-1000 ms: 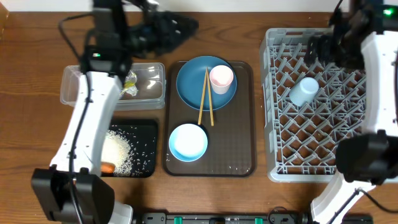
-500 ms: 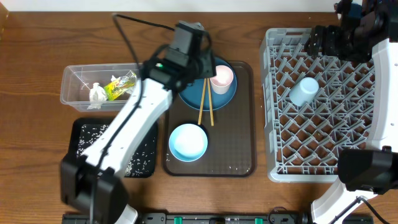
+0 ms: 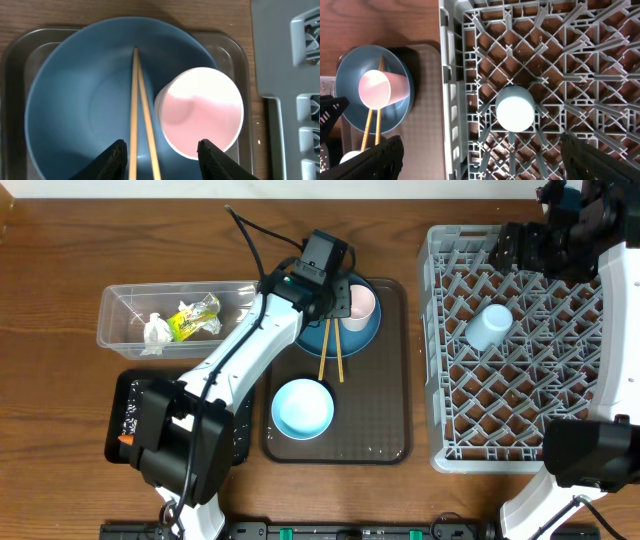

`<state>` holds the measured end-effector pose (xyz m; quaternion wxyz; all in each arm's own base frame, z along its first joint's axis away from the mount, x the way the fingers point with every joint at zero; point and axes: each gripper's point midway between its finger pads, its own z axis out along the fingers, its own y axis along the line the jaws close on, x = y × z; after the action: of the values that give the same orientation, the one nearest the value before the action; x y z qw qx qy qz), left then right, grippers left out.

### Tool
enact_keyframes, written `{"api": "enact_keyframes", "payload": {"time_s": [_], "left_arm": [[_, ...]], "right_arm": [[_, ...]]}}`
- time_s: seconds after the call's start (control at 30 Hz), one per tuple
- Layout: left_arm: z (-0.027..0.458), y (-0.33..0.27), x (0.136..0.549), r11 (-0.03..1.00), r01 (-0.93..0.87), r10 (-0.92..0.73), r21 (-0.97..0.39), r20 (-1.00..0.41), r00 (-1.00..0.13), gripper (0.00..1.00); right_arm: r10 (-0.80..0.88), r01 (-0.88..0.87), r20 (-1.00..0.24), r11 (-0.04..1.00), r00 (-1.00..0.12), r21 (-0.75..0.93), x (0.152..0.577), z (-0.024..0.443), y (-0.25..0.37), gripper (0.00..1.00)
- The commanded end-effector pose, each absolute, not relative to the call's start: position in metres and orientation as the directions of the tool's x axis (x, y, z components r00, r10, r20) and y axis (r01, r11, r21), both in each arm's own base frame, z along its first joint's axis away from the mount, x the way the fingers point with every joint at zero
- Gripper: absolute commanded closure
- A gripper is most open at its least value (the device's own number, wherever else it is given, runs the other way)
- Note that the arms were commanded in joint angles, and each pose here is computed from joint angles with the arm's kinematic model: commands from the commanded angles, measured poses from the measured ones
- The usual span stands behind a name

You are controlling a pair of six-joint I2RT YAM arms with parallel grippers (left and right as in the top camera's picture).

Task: Sort waste into correct bins and load items into the dishwasher rack
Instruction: 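Reach the left gripper down to the pink paper cup on the plate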

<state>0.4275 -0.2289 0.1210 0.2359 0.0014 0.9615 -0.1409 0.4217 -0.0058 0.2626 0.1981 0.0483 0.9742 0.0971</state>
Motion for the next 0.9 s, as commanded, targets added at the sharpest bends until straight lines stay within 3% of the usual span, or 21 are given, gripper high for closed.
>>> {"api": "enact_keyframes", "payload": {"time_s": [0.0,0.2,0.27,0.4,0.57,0.87], "left_arm": [[0.104,-0.234,0.426,0.956,0.069,-0.057,-0.285,-0.413,-0.909,0.51],[0.081,-0.242,0.421,0.948,0.074,-0.041,-0.309,-0.35,-0.936,0.52],[0.076,-0.242,0.422,0.949,0.072,-0.04,-0.307,-0.345,-0.938,0.59],[0.075,-0.244,0.424,0.948,0.075,-0.041,-0.31,-0.353,-0.935,0.6],[0.078,-0.246,0.429,0.944,0.083,-0.046,-0.32,-0.374,-0.926,0.76],[0.082,-0.247,0.431,0.942,0.086,-0.048,-0.324,-0.384,-0.922,0.94]], "right_arm": [[0.134,0.052,-0.377,0.974,-0.916,0.221,0.421,0.265,0.001,0.01],[0.114,0.031,-0.376,0.975,-0.919,0.221,0.421,0.264,0.01,0.01],[0.111,0.027,-0.376,0.975,-0.92,0.221,0.421,0.264,0.011,0.01],[0.109,0.025,-0.376,0.975,-0.92,0.221,0.421,0.264,0.012,0.01],[0.108,0.024,-0.376,0.975,-0.92,0.221,0.421,0.264,0.013,0.01],[0.107,0.024,-0.376,0.975,-0.92,0.219,0.421,0.264,0.012,0.01]]}}
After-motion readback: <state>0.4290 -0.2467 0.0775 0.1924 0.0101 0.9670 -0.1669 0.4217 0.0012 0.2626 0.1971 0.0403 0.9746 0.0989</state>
